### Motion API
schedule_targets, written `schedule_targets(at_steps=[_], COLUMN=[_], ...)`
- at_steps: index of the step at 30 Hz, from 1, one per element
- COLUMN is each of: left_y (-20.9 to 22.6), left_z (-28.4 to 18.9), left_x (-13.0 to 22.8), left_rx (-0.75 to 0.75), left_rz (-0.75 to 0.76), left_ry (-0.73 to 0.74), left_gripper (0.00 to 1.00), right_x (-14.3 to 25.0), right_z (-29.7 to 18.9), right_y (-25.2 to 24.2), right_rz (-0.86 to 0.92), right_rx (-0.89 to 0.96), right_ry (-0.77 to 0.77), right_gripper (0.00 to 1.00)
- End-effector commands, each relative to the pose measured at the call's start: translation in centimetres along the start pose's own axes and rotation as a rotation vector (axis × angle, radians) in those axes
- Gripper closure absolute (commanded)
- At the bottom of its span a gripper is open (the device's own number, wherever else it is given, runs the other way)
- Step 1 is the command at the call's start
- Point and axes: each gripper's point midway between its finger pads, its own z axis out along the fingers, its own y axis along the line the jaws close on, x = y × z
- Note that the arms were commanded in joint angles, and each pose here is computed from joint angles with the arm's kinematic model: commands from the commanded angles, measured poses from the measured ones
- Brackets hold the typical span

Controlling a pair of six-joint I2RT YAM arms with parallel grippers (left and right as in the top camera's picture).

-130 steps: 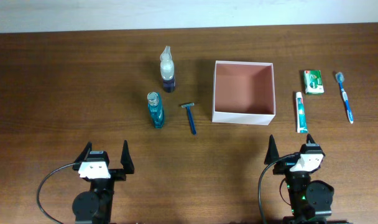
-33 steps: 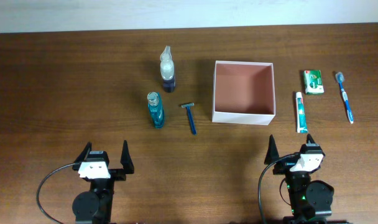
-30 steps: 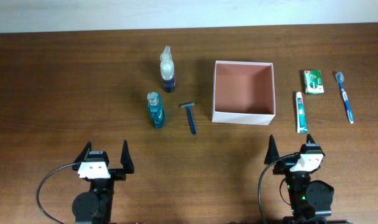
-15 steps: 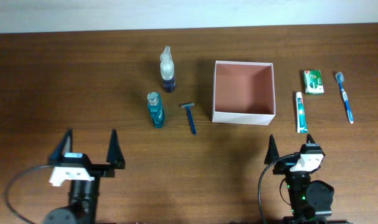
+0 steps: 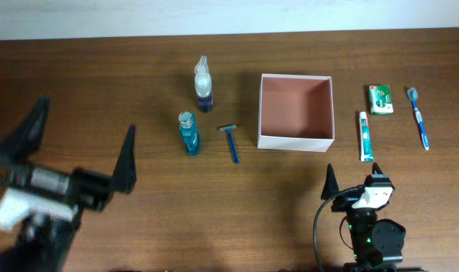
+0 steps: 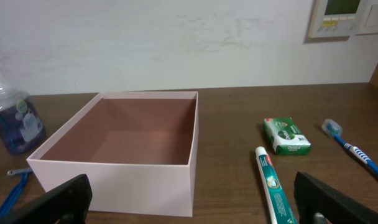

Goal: Pack container
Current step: 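Swing the left arm up and lower the gripper over the teal mouthwash bottle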

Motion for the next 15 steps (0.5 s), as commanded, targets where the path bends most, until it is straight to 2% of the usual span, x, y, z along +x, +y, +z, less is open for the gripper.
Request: schedule_targets(at_steps=[1, 3, 5, 9, 13, 15], left_y=[0.2, 0.7, 0.0, -1.9, -2.0, -1.7], left_z=[4.7, 6.9, 8.6, 11.0, 13.0, 13.4], left_x=[2.4, 4.1, 5.5, 8.1, 11.9, 15.3], left_rx=[0.114, 0.148, 0.242, 0.421, 0.433, 0.358], left_rz=[-0.010, -0.071, -0.153, -0.308, -0.358, -0.341], left_ry=[0.189, 0.336, 0.457, 0.596, 0.692, 0.814], left_gripper=[0.01, 0.01, 0.01, 0.01, 0.01, 0.01], right_x=[0.3, 0.3, 0.3, 0.3, 0.3, 0.3], right_z=[0.0, 0.0, 0.0, 0.0, 0.0, 0.0], right_y=[0.3, 0.3, 0.3, 0.3, 0.3, 0.3], right_rz=[-0.011, -0.011, -0.011, -0.011, -0.011, -0.011], right_rx=[-0.015, -0.015, -0.015, -0.015, -0.015, -0.015], right_ry=[0.005, 0.005, 0.005, 0.005, 0.005, 0.005], right_gripper=[0.01, 0.01, 0.01, 0.01, 0.01, 0.01])
